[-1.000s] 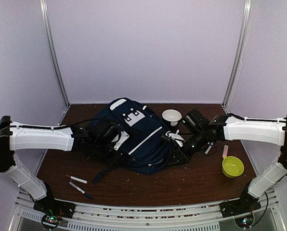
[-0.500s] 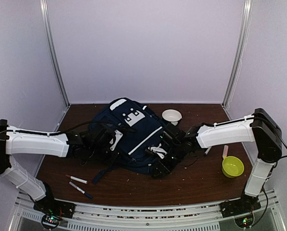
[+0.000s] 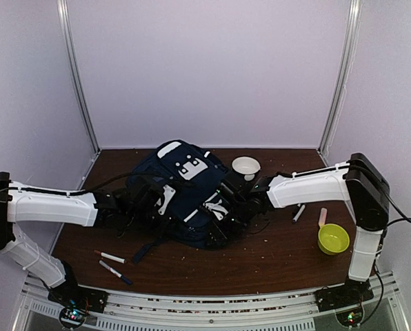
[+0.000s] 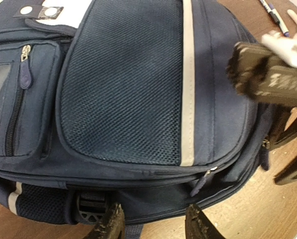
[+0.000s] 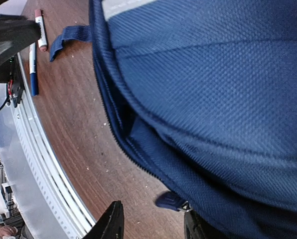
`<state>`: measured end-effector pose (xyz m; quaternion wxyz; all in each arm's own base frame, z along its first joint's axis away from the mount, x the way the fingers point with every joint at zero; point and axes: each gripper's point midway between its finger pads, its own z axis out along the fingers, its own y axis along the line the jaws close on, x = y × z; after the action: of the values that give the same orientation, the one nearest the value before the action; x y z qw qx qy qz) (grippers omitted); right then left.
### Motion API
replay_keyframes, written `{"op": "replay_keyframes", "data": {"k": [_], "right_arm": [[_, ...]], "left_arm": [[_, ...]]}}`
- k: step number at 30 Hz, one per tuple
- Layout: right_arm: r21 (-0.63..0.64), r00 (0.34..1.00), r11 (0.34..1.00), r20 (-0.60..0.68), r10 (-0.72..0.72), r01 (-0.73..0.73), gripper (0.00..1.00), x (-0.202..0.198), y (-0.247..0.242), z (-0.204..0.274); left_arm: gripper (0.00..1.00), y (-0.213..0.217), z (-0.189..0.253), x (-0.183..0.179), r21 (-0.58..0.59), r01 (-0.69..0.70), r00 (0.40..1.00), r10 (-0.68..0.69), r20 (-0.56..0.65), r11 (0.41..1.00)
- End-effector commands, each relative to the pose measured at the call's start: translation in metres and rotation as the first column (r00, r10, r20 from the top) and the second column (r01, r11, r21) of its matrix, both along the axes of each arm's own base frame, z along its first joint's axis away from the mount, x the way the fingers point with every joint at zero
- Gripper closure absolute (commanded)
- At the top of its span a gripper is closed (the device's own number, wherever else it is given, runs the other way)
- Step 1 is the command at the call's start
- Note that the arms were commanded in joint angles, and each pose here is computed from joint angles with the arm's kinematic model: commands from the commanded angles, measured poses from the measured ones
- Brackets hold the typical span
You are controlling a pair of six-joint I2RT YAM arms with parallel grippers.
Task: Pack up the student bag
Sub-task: Rotate the student bag at the center of the board, then pick up the largest pocket of the bag from the student bag.
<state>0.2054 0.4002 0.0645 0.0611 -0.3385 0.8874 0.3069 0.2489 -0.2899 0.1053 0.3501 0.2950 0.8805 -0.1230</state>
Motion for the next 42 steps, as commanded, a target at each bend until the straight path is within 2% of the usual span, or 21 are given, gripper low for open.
{"op": "replay_keyframes", "data": {"k": [1, 4, 10, 12, 16, 18, 19, 23, 26, 32, 34, 37, 40, 42], "right_arm": [[-0.079, 0.994, 0.991, 0.000, -0.106, 0.106, 0.63, 0.015, -0.005, -0.016], [-0.117, 0.988, 0.981, -0.001, -0.154, 0.153, 0.71, 0.023, -0.011, -0.027], [-0.201, 0.973, 0.953, 0.005, -0.231, 0.227, 0.75, 0.034, -0.031, -0.052], [-0.197, 0.968, 0.950, -0.014, -0.249, 0.241, 0.71, 0.035, -0.032, -0.056], [-0.209, 0.962, 0.943, -0.028, -0.271, 0.259, 0.55, 0.038, -0.029, -0.060], [-0.226, 0.959, 0.937, -0.034, -0.281, 0.267, 0.51, 0.041, -0.027, -0.063], [-0.244, 0.958, 0.931, -0.026, -0.286, 0.271, 0.52, 0.042, -0.027, -0.066], [-0.339, 0.944, 0.889, -0.009, -0.331, 0.308, 0.76, 0.043, -0.043, -0.092], [-0.376, 0.944, 0.876, -0.011, -0.329, 0.301, 0.84, 0.038, -0.052, -0.103], [-0.281, 0.973, 0.934, -0.004, -0.230, 0.220, 0.95, 0.032, -0.049, -0.064], [-0.243, 0.982, 0.953, 0.002, -0.188, 0.183, 1.00, 0.027, -0.049, -0.047], [-0.162, 0.994, 0.980, 0.011, -0.112, 0.112, 1.00, 0.018, -0.048, -0.023], [-0.082, 0.997, 0.993, 0.002, 0.082, -0.082, 1.00, -0.006, -0.037, -0.002], [-0.057, 0.989, 0.987, -0.003, 0.151, -0.151, 1.00, -0.016, -0.036, 0.006]], "left_arm": [[0.57, -0.010, 0.004, -0.002, -0.082, 0.010, 1.000, -0.010, -0.005, 0.997], [0.57, -0.008, 0.003, -0.003, -0.091, 0.004, 1.000, -0.004, -0.005, 0.996], [0.57, -0.003, 0.004, -0.005, -0.098, 0.001, 1.000, 0.000, 0.006, 0.995], [0.57, -0.002, 0.005, -0.006, -0.097, 0.000, 1.000, 0.001, 0.008, 0.995], [0.57, -0.002, 0.006, -0.007, -0.107, 0.003, 1.000, -0.002, 0.007, 0.994], [0.57, -0.002, 0.007, -0.008, -0.111, 0.004, 1.000, -0.003, 0.008, 0.994], [0.57, -0.002, 0.009, -0.008, -0.114, 0.005, 1.000, -0.004, 0.010, 0.993], [0.57, -0.001, 0.014, -0.009, -0.124, 0.008, 1.000, -0.005, 0.020, 0.992], [0.57, 0.001, 0.019, -0.009, -0.124, 0.009, 1.000, -0.006, 0.031, 0.992], [0.57, -0.004, 0.019, -0.014, -0.103, 0.082, 0.995, -0.075, 0.071, 0.991], [0.56, -0.016, 0.022, -0.023, -0.107, 0.173, 0.979, -0.160, 0.125, 0.979], [0.54, -0.035, 0.027, -0.043, -0.123, 0.314, 0.934, -0.282, 0.219, 0.942], [0.51, -0.048, 0.028, -0.053, -0.152, 0.388, 0.903, -0.342, 0.260, 0.909], [0.51, -0.059, 0.025, -0.063, -0.130, 0.439, 0.878, -0.393, 0.274, 0.889]]}}
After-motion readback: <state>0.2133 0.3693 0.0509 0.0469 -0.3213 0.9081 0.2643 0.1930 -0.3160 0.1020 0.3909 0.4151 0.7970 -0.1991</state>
